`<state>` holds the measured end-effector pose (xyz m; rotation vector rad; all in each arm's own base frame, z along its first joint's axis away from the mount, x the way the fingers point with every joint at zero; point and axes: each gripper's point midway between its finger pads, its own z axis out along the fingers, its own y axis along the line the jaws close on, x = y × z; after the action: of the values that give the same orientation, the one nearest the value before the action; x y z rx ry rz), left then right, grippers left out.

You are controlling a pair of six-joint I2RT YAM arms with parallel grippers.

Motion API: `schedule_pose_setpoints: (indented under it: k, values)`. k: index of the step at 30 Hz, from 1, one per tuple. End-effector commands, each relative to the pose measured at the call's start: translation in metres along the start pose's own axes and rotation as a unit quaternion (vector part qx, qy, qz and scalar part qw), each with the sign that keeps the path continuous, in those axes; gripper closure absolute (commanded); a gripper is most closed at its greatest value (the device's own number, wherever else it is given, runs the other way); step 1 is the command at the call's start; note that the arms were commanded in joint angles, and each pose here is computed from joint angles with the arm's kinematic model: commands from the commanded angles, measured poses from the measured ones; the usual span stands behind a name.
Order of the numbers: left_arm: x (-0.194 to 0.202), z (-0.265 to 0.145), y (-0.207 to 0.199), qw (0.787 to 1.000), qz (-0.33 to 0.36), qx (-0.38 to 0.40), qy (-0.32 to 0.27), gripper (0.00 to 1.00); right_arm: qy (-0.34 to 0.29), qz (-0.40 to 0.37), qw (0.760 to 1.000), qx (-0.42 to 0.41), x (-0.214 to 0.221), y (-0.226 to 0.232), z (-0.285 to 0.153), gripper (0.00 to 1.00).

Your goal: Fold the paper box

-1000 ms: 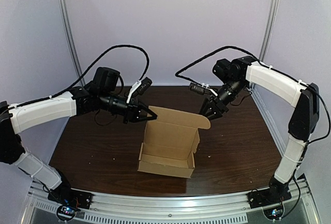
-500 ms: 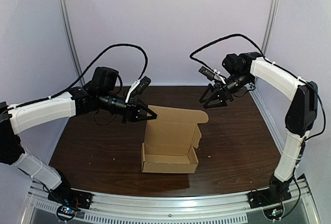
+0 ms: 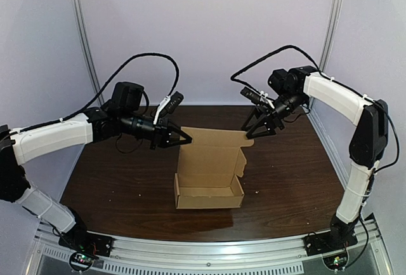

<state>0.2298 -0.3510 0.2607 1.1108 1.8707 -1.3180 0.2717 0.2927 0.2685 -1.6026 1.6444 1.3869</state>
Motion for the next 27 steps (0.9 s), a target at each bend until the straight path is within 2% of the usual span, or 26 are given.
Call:
schedule_pose_setpoints:
  k: [1, 6, 8, 10, 11, 12, 13, 18, 23, 27]
  values:
    - [-0.014, -0.008, 0.001, 0.999, 0.017, -0.013, -0.032, 1.0, 0.053, 0.165, 0.984, -0.044, 0.025, 0.046, 0.0, 0.55]
    - [-0.017, -0.01, 0.003, 0.999, 0.017, -0.02, -0.042, 1.0, 0.062, 0.182, 0.981, -0.016, 0.031, 0.03, 0.007, 0.92]
    - [-0.017, -0.01, 0.004, 0.999, 0.017, -0.022, -0.043, 1.0, 0.062, 0.183, 0.981, -0.012, 0.03, 0.027, 0.008, 1.0]
    - [-0.015, -0.01, 0.006, 0.999, 0.015, -0.027, -0.038, 1.0, 0.06, 0.179, 0.982, -0.005, 0.028, 0.025, 0.007, 1.0]
    - [-0.014, -0.01, 0.007, 0.999, 0.013, -0.03, -0.035, 0.91, 0.062, 0.175, 0.983, 0.0, 0.027, 0.025, 0.006, 1.0]
    - [-0.013, -0.01, 0.009, 0.999, 0.013, -0.039, -0.028, 0.76, 0.064, 0.171, 0.983, 0.005, 0.026, 0.024, 0.005, 1.0]
    - [-0.012, -0.013, 0.011, 0.998, 0.015, -0.054, -0.017, 0.65, 0.069, 0.166, 0.984, 0.011, 0.025, 0.023, 0.004, 1.0]
    - [-0.035, -0.045, 0.013, 0.987, 0.061, -0.149, -0.004, 0.37, 0.125, 0.128, 0.983, 0.037, 0.029, 0.025, 0.007, 1.0]
    - [-0.04, -0.039, 0.011, 0.989, 0.056, -0.134, 0.04, 0.35, 0.177, 0.093, 0.979, 0.038, 0.026, 0.034, 0.02, 1.0]
    - [-0.028, -0.02, -0.001, 0.994, 0.045, -0.076, 0.067, 0.38, 0.178, 0.094, 0.979, 0.033, 0.015, 0.035, 0.025, 1.0]
